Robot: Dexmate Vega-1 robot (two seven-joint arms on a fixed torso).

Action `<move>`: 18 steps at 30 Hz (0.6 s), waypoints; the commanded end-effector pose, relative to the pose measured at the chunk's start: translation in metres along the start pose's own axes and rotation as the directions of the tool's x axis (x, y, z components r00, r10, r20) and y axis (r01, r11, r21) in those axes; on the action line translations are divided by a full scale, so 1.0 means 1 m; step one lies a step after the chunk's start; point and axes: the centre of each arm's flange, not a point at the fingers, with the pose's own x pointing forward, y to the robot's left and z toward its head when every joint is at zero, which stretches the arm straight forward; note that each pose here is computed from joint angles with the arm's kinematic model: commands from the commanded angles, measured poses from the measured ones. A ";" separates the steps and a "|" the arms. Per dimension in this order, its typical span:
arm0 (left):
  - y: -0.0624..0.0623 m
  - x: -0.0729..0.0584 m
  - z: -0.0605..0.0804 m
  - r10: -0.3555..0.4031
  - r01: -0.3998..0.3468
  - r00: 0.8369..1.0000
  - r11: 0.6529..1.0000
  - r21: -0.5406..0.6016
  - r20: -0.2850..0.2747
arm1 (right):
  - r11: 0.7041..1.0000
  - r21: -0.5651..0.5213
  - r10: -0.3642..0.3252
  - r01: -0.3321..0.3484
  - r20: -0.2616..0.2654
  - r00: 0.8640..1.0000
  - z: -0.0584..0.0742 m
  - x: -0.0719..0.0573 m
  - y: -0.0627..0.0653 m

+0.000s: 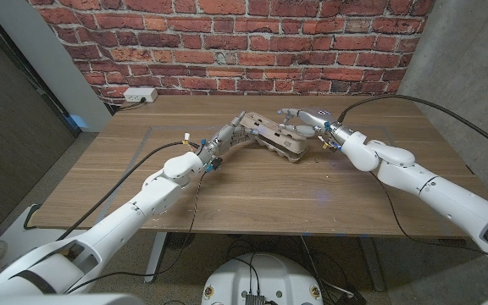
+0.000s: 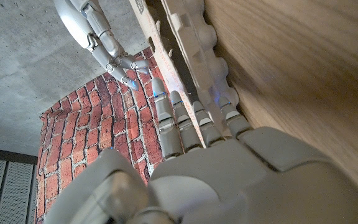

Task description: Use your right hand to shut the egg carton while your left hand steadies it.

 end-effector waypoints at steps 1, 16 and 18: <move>-0.001 0.003 -0.002 -0.003 0.003 1.000 1.000 -0.007 -0.007 | 0.999 0.022 0.037 -0.038 0.019 0.999 -0.002 0.005 0.004; -0.002 0.001 0.001 0.000 0.000 1.000 1.000 0.000 -0.003 | 0.988 0.059 0.136 -0.142 0.098 0.986 0.003 0.012 0.008; -0.002 -0.001 0.001 0.003 -0.003 1.000 1.000 -0.001 -0.004 | 0.986 0.058 0.149 -0.156 0.104 0.983 0.004 0.012 0.009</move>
